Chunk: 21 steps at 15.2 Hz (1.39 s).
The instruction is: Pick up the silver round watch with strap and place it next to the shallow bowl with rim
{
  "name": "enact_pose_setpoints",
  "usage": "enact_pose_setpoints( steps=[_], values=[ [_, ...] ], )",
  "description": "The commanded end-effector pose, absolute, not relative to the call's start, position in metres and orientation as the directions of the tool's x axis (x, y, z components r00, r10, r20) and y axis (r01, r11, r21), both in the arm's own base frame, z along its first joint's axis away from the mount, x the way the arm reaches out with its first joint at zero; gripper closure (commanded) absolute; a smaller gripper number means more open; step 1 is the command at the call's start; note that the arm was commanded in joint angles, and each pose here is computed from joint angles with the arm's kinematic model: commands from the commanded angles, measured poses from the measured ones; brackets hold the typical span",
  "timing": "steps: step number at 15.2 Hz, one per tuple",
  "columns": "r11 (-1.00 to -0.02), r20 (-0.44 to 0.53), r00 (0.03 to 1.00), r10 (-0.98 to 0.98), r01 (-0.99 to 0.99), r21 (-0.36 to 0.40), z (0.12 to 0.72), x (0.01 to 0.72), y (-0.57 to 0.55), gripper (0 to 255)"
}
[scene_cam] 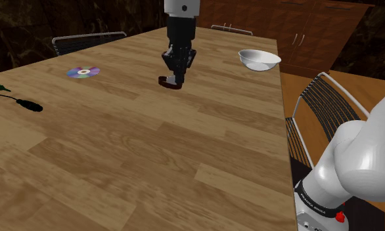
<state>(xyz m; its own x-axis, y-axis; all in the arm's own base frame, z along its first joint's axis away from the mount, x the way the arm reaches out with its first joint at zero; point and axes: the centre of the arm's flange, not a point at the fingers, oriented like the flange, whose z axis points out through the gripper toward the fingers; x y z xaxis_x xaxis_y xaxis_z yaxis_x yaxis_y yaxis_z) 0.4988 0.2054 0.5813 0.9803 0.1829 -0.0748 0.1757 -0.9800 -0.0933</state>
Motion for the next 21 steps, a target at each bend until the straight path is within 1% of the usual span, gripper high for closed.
enact_pose_setpoints(
  steps=[1,18,21],
  values=[
    [-0.980,-0.075,0.980,0.183,0.176,-0.093,0.593,0.499,0.206,255],
    [-0.980,-0.075,0.980,0.183,0.176,-0.093,0.681,0.499,0.206,255],
    [-0.980,-0.075,0.980,0.183,0.176,-0.093,0.681,0.477,0.173,255]
  ],
)
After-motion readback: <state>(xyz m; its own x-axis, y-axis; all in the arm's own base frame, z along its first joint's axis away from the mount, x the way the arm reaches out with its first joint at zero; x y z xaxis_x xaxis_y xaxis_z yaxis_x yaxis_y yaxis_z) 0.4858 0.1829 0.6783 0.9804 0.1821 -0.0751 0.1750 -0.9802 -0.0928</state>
